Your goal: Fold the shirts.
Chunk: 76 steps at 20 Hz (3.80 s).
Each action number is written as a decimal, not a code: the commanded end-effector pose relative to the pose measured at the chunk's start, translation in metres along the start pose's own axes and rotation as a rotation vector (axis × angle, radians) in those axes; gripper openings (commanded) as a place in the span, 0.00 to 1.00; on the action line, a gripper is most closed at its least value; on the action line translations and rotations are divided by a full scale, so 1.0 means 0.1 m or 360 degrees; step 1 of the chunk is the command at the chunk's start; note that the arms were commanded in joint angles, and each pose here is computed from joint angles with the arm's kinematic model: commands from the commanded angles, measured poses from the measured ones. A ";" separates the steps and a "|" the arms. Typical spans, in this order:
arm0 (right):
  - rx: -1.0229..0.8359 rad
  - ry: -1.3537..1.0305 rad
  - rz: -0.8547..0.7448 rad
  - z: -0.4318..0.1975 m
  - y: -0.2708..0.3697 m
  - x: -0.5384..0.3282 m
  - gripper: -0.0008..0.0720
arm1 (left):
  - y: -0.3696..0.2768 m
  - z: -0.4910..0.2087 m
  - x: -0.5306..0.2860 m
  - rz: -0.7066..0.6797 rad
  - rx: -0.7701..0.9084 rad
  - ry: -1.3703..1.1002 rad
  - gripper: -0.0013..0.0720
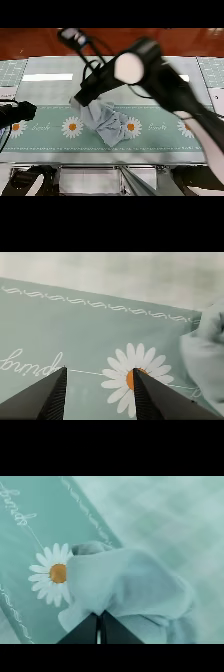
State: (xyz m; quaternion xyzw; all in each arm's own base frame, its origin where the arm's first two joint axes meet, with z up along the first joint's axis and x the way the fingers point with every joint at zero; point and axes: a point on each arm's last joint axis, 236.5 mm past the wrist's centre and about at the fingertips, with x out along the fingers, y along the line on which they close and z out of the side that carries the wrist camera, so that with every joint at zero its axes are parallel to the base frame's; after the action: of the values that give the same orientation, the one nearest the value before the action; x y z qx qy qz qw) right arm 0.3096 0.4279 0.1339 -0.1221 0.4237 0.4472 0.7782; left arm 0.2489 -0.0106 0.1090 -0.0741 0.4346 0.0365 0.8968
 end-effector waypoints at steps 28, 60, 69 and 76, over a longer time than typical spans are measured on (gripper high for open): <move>0.1782 0.0306 -0.0275 -3.68 -1.69 -1.04 0.57 | -0.35 -0.33 1.98 -0.0923 -0.0661 0.0872 0.71; 0.1739 0.0148 0.0535 -2.29 -0.41 0.82 0.57 | -0.98 -0.54 1.95 -0.0971 0.0008 0.1210 0.04; 0.1639 0.0130 0.0591 -2.06 -0.45 0.86 0.05 | -1.04 -0.47 1.95 -0.1005 -0.0031 0.1173 0.04; 0.1183 -0.0428 0.0271 -0.64 -1.68 -0.79 0.05 | -1.21 1.41 1.00 -0.1338 -0.0232 0.0291 0.04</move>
State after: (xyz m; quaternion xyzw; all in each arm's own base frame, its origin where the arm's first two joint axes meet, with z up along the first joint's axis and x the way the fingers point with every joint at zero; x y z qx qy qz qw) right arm 0.3424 0.3044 0.0396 0.3152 0.5286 0.3525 0.7050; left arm 0.4029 -0.1147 0.0307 -0.2711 0.5607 -0.2827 0.7296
